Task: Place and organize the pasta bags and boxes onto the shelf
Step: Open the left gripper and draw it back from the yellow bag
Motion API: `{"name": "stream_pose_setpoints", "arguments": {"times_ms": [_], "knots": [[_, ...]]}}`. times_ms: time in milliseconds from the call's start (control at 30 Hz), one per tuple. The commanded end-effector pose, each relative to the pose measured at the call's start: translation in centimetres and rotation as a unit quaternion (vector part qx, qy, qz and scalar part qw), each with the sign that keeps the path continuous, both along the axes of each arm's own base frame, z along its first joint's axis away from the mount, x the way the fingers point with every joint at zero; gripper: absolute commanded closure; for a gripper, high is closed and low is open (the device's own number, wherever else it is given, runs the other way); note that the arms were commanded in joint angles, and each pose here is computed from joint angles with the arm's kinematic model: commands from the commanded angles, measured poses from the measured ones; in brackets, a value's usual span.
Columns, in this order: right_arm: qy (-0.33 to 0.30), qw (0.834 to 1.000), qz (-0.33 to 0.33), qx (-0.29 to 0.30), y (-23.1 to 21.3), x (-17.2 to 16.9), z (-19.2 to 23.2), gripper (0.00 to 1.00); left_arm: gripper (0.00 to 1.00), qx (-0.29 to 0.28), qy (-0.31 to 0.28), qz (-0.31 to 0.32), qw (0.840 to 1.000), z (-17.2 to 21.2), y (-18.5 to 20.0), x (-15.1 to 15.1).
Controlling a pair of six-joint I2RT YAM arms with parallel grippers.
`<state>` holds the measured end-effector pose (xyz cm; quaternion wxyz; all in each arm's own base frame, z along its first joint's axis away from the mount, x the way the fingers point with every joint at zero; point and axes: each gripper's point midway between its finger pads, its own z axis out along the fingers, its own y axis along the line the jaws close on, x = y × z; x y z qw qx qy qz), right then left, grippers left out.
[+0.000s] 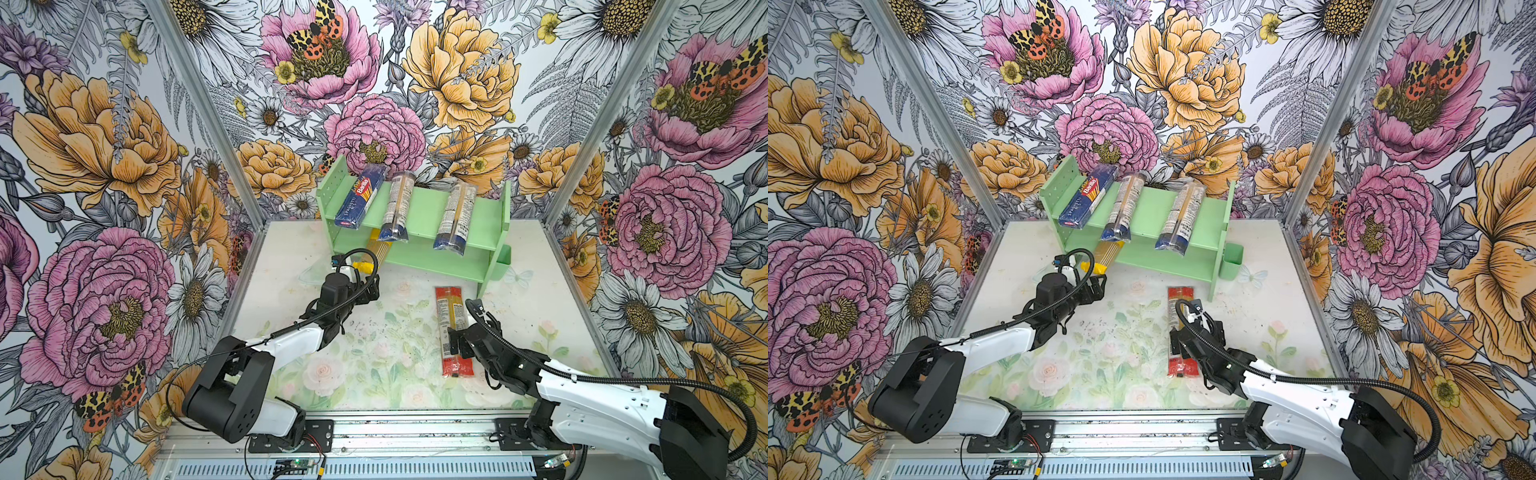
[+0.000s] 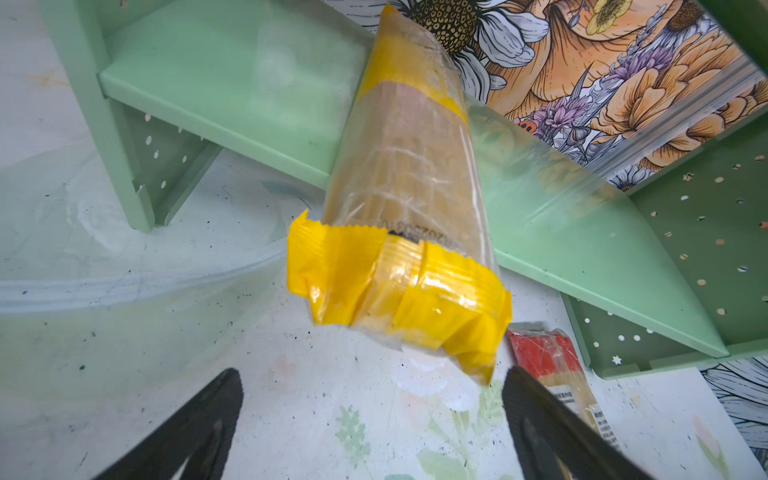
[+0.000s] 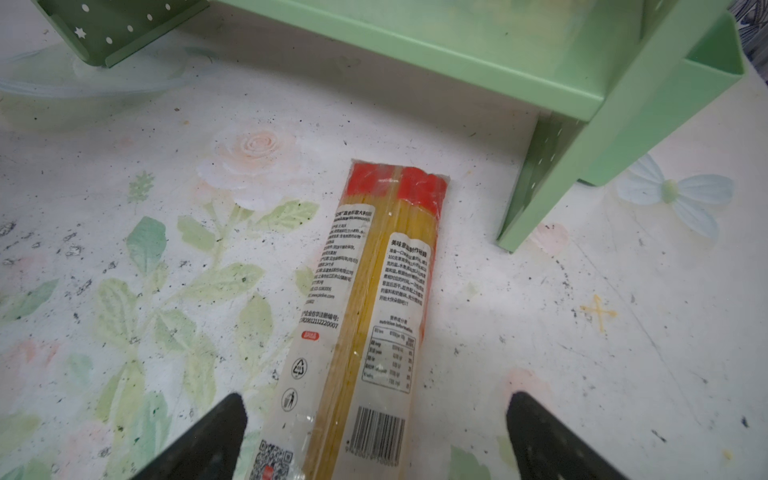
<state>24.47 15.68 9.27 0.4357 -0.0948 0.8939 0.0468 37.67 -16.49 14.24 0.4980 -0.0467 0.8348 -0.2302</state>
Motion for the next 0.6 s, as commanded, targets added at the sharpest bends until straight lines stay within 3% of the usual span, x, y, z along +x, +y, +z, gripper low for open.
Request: {"name": "stream_pose_setpoints", "arguments": {"times_ms": [0, 567], "knots": [[0.009, 1.000, -0.010, 0.019, 0.6, 0.5, 0.2, 0.00, 0.01, 0.013, 0.001, -0.006, 1.000, 0.1, 0.4, -1.0], [0.081, 0.996, -0.005, 0.028, 1.8, 0.6, -2.7, 0.00, 0.01, 0.027, 0.010, -0.013, 1.000, 1.8, 2.9, -7.2]]}}
